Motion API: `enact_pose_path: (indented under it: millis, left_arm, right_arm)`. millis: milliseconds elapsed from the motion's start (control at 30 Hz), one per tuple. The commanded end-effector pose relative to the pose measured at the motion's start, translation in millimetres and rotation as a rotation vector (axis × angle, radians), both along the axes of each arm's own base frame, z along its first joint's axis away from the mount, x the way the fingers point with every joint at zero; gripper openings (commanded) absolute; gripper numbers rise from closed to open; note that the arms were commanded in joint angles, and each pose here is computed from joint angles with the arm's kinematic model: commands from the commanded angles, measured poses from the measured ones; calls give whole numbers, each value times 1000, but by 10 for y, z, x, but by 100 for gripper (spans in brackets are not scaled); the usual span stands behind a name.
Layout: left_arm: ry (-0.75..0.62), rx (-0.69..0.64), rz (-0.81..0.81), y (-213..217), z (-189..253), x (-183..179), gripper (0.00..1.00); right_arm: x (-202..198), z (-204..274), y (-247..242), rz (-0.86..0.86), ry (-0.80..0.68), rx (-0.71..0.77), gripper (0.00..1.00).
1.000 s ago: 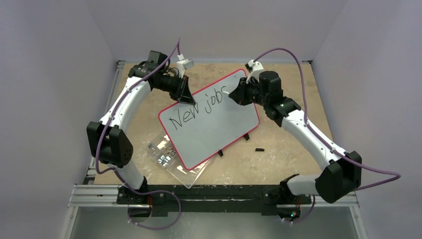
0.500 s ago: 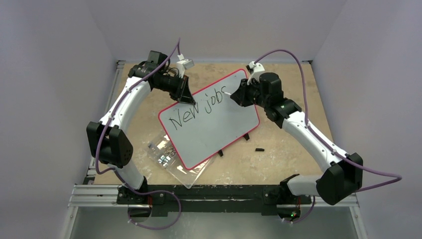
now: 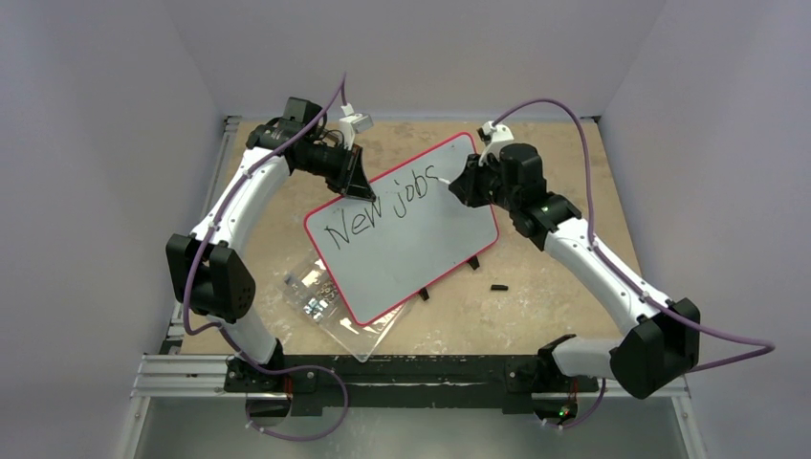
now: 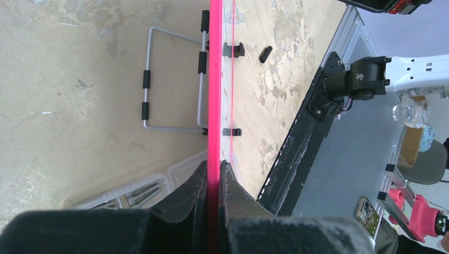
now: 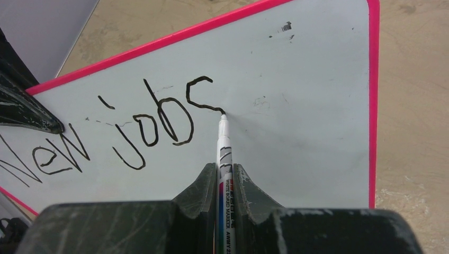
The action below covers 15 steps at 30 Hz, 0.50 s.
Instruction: Write a sentence on the whiteboard
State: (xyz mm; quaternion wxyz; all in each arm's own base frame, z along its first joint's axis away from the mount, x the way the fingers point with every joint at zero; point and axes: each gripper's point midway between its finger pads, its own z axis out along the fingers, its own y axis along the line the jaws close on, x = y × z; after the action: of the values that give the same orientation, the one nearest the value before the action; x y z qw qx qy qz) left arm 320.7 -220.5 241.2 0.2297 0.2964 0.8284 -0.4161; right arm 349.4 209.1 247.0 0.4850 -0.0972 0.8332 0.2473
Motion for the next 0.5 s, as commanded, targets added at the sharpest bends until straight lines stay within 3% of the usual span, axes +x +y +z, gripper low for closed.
enact_pose_path:
  millis: [0, 467]
  left_arm:
    - [-140, -28, -19, -5, 298, 7, 0]
    - [-144, -31, -18, -5, 318, 0, 0]
  right_arm:
    - [-28, -14, -101, -34, -9, -20, 0]
    - [-193, -133, -22, 45, 16, 0, 0]
